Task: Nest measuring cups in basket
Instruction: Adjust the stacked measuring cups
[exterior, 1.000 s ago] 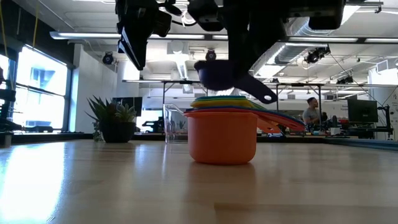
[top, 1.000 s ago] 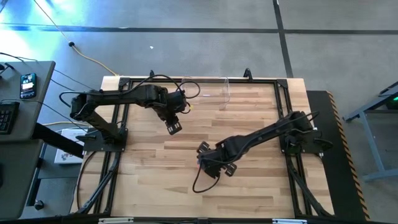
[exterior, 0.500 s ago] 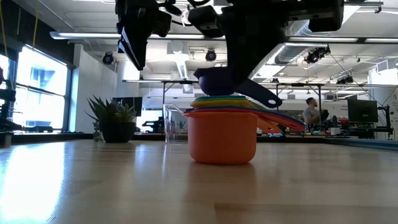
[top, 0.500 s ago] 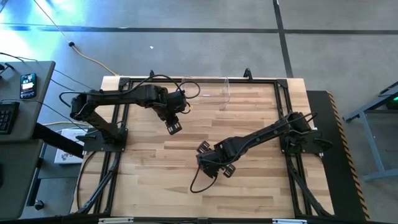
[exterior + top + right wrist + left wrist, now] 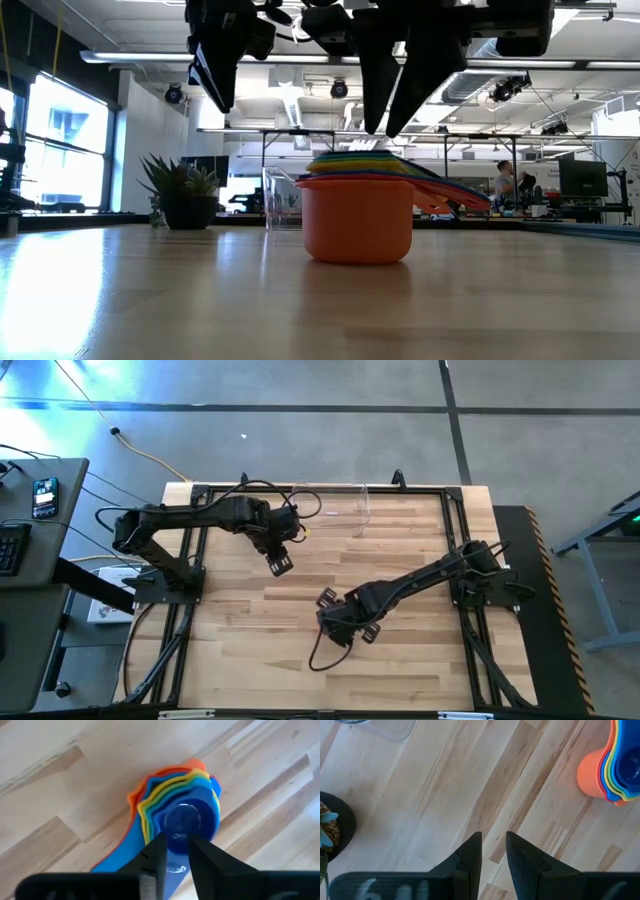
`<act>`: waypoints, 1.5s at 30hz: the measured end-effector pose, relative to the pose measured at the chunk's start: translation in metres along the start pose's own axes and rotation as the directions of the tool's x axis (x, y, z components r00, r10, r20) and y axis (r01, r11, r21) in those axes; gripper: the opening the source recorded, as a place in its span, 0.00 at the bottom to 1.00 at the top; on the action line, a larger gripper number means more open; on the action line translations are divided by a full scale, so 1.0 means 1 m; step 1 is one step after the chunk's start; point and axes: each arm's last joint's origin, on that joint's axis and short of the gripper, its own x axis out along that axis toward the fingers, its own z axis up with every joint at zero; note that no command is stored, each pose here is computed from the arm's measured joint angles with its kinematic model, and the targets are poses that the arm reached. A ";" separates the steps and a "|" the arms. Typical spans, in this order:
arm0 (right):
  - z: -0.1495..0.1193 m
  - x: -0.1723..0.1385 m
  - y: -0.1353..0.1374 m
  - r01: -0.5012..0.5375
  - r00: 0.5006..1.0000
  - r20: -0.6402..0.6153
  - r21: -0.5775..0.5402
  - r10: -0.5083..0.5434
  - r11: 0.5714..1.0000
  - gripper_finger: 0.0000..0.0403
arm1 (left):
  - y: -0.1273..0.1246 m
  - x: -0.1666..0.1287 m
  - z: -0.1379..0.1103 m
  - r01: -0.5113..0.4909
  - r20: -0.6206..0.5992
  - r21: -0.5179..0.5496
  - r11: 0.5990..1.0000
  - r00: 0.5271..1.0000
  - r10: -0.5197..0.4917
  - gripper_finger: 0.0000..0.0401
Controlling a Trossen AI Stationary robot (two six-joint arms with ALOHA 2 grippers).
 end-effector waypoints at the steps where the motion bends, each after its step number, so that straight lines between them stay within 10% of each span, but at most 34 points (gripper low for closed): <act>1: 0.000 0.000 0.000 0.005 1.000 -0.005 0.000 -0.005 1.000 0.19 | 0.000 0.000 0.000 0.000 0.000 0.000 1.000 1.000 0.000 0.20; 8: -0.003 0.000 -0.002 0.097 0.993 -0.079 0.204 -0.082 0.974 0.21 | -0.001 0.000 0.000 0.017 -0.006 0.001 1.000 1.000 -0.017 0.20; 15: -0.019 0.000 -0.004 0.137 0.981 -0.189 0.576 -0.032 0.806 0.22 | -0.017 0.000 -0.007 0.047 -0.021 0.058 0.997 0.999 -0.046 0.20; 23: -0.046 -0.005 0.002 0.268 0.904 -0.423 0.685 0.069 0.678 0.22 | -0.050 0.000 -0.023 0.078 -0.040 0.113 0.991 0.996 -0.074 0.20; 45: -0.097 0.022 -0.051 -0.069 0.966 -0.124 0.721 0.226 0.690 0.22 | -0.137 -0.002 -0.059 0.260 0.136 0.048 0.965 0.955 -0.264 0.20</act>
